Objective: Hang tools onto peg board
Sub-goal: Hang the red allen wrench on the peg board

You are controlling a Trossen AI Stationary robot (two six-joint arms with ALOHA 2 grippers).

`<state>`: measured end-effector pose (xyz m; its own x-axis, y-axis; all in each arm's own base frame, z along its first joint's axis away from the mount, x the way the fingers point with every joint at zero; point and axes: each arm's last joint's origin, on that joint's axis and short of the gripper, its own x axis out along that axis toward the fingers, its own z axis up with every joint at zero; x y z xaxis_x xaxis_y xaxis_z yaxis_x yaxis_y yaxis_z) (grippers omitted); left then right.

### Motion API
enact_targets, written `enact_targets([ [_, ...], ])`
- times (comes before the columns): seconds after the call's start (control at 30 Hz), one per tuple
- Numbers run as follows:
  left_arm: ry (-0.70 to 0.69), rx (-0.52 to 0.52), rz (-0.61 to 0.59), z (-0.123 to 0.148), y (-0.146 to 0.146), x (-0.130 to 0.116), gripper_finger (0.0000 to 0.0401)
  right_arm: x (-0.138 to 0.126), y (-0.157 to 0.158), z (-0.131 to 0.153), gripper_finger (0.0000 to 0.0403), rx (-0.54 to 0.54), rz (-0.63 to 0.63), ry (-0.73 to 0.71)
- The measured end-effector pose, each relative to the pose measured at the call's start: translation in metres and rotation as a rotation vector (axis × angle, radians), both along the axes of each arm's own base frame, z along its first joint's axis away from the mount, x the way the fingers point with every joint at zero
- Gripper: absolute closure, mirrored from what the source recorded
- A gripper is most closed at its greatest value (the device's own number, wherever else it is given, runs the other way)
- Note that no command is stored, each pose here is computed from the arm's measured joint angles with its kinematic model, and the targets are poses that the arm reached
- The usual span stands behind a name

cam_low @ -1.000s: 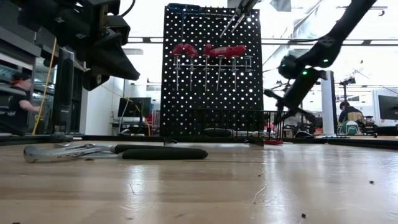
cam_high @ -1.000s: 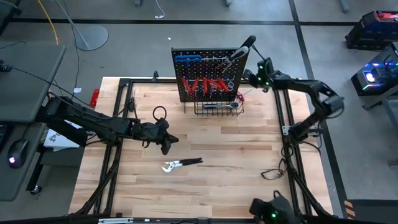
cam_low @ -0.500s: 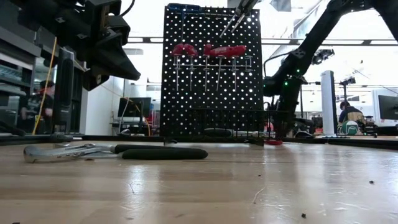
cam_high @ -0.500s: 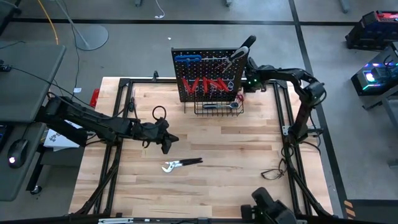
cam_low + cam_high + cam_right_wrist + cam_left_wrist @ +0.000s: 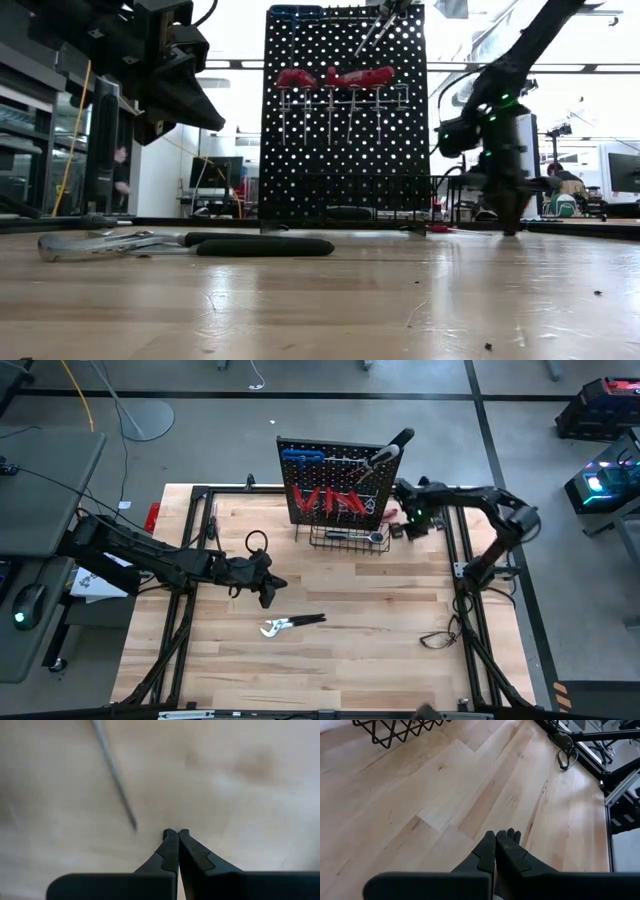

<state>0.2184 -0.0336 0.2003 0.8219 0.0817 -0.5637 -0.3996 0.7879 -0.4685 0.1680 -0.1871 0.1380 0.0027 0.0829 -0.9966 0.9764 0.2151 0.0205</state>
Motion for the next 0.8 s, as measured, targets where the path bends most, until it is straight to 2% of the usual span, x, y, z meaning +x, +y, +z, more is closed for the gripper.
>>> enact_targets([
  [0.1, 0.000, 0.014, 0.000, 0.000, 0.000, 0.000, 0.0401, -0.007, 0.024, 0.000, 0.0403, -0.020, -0.026, -0.030],
  [0.2, 0.001, 0.024, 0.000, 0.000, 0.000, 0.000, 0.0401, -0.014, 0.030, 0.006, 0.0403, -0.046, -0.123, -0.165],
  [0.3, -0.001, 0.024, 0.002, 0.000, 0.000, 0.000, 0.0401, -0.019, 0.016, 0.020, 0.0403, -0.173, -0.238, -0.281],
  [0.5, -0.002, 0.000, 0.012, 0.000, 0.000, 0.000, 0.0401, -0.019, -0.025, 0.038, 0.0403, -0.332, -0.405, -0.480],
  [0.6, -0.002, -0.007, 0.016, 0.000, 0.000, 0.000, 0.0401, -0.011, -0.044, 0.037, 0.0403, -0.329, -0.430, -0.516],
  [0.8, -0.002, -0.007, 0.021, 0.000, 0.000, 0.000, 0.0401, 0.023, -0.078, 0.027, 0.0403, -0.250, -0.344, -0.495],
])
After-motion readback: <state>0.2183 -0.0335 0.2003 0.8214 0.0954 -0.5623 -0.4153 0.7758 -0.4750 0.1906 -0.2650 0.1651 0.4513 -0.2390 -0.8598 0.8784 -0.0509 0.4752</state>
